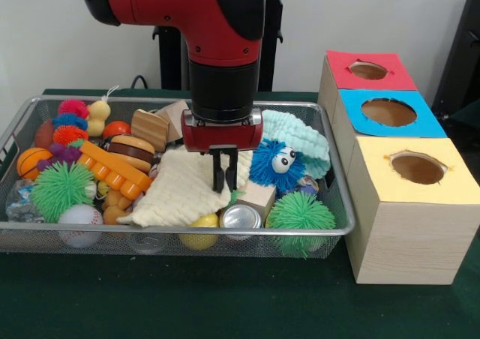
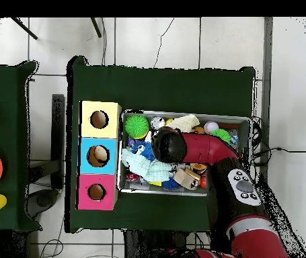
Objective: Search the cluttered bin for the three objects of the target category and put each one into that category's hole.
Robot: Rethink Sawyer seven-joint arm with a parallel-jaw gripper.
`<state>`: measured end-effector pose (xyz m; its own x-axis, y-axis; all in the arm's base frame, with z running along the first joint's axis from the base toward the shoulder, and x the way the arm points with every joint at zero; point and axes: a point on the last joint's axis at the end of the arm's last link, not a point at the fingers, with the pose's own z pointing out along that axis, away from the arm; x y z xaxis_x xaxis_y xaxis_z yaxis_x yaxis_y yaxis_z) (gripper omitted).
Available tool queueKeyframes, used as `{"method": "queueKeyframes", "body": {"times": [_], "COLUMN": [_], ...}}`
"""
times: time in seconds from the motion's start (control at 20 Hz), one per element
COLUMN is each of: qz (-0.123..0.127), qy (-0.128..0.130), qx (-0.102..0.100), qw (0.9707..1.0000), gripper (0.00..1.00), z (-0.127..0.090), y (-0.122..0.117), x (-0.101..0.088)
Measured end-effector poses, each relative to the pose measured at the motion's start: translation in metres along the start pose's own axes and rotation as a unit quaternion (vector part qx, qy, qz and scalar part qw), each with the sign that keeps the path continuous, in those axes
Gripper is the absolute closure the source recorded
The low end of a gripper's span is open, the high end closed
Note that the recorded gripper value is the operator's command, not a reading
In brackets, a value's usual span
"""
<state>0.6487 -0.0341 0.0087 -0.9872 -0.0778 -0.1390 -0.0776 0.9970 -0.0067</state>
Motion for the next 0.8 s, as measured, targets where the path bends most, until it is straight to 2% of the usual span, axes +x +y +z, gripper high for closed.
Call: {"method": "queueKeyframes", "body": {"times": [0.8], "qz": [0.000], "qy": [0.002], "qx": [-0.001], "qw": [1.0000], "gripper": [1.00], "z": [0.0000], "y": [0.0008], "x": [0.0018]}}
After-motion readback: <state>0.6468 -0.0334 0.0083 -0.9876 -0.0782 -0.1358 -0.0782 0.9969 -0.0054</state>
